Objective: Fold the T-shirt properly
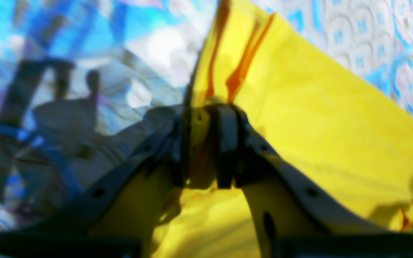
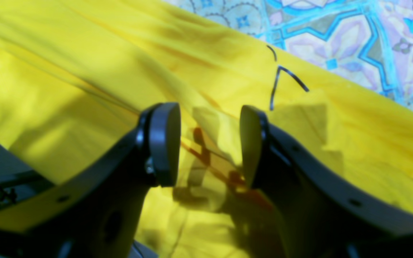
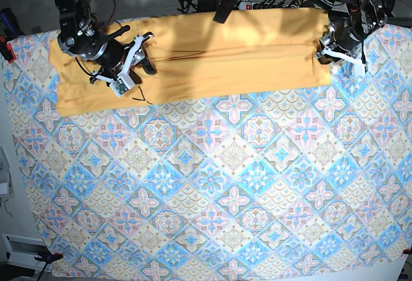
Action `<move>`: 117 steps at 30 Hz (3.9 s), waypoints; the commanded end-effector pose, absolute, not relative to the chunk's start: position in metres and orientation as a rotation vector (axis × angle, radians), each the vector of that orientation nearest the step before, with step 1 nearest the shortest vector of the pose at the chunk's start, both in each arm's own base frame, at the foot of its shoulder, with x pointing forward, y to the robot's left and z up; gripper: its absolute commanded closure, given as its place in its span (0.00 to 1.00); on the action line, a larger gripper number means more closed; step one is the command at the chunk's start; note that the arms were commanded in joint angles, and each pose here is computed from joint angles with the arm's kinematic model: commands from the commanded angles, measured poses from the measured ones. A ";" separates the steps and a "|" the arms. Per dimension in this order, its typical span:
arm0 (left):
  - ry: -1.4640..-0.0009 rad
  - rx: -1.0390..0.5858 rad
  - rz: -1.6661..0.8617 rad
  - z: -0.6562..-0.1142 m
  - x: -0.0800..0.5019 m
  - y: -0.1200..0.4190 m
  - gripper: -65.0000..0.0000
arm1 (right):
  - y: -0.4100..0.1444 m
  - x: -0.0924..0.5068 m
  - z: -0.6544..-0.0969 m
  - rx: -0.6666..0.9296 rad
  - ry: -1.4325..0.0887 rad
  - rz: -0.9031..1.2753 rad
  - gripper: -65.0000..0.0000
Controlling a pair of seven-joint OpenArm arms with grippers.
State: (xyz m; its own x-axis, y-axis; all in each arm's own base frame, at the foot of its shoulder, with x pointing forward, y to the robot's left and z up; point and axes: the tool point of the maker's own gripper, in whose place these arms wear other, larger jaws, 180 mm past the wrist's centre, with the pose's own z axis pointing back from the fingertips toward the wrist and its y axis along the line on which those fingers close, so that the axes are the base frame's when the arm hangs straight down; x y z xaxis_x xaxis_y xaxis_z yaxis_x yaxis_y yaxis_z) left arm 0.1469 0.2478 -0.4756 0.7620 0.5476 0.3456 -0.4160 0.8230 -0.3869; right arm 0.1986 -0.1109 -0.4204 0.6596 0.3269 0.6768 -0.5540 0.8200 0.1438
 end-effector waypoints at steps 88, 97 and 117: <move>-0.594 -0.897 -0.039 -0.373 0.201 0.012 0.70 | -0.111 0.207 -0.409 0.361 -0.735 0.521 0.59; -0.663 -0.888 -0.113 -0.349 0.208 0.015 0.66 | -0.111 0.207 -0.409 0.362 -0.734 0.523 0.59; -0.658 -0.663 0.035 -0.372 0.188 0.112 0.66 | -0.110 0.213 -0.406 0.360 -0.746 0.527 0.59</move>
State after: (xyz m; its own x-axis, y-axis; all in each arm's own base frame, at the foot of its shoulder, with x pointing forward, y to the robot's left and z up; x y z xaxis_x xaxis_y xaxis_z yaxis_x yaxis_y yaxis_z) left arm 0.1834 0.1132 -0.3802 0.8164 0.2277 0.5306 0.1501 0.8036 -0.5759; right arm 0.2073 -0.1110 -0.4156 0.6417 0.3295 0.6926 -0.5609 0.8175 0.1307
